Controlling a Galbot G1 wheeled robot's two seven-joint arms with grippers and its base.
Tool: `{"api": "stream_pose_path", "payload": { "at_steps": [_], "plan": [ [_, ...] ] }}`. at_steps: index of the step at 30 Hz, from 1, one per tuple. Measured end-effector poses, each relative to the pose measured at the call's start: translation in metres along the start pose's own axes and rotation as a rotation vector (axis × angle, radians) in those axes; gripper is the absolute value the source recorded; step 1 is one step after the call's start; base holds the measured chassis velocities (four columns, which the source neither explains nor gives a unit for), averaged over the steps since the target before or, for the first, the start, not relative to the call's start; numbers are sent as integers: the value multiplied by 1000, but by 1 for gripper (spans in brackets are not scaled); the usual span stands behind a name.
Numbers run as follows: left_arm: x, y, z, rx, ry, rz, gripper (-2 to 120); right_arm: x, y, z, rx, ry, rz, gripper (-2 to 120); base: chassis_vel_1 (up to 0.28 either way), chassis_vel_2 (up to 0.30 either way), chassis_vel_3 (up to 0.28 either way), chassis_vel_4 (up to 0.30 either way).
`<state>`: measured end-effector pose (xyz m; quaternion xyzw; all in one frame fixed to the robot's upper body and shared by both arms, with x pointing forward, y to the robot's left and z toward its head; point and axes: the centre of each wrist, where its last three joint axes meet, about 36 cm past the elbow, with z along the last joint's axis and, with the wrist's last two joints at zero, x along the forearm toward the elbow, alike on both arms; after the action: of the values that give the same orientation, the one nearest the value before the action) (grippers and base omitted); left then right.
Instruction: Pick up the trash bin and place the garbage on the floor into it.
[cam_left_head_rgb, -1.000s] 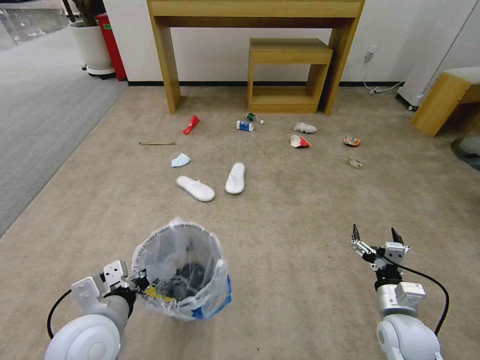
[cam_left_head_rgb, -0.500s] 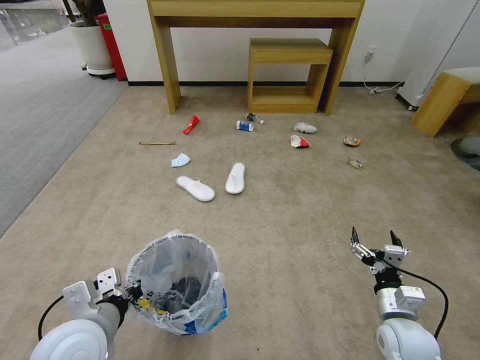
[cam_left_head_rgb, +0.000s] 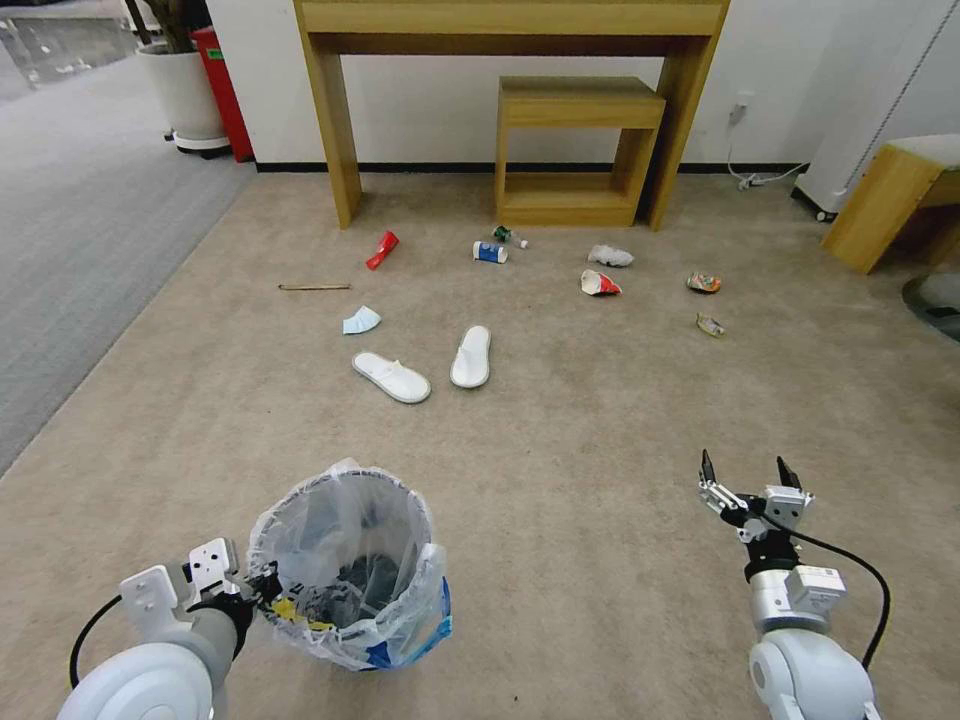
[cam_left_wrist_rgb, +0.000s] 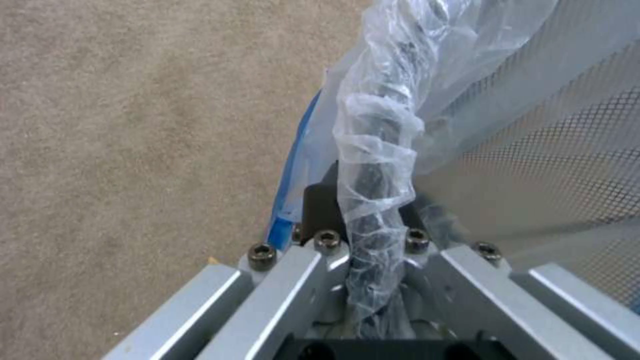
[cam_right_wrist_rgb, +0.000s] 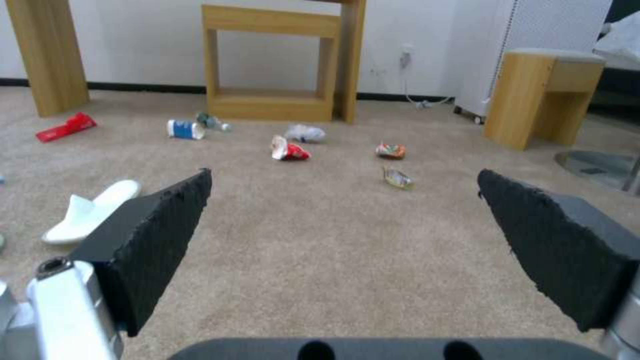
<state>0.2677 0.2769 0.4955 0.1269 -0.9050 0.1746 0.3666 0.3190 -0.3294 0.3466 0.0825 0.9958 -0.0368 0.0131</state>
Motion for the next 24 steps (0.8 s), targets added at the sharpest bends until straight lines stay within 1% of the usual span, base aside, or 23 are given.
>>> {"api": "stream_pose_path", "payload": {
  "at_steps": [4, 8, 24],
  "plan": [
    [0, -1, 0, 3, -2, 2, 0, -1, -1, 1, 0, -2, -2, 98, 33, 45, -30, -42],
    [0, -2, 0, 6, -6, 3, 0, -1, -1, 2, 1, -5, -5, 97, 112, 101, -115, -124],
    [-2, -2, 0, 11, -11, 4, 0, -3, 0, 4, 9, -9, -12, 97, 204, 212, -197, -199]
  ]
}}
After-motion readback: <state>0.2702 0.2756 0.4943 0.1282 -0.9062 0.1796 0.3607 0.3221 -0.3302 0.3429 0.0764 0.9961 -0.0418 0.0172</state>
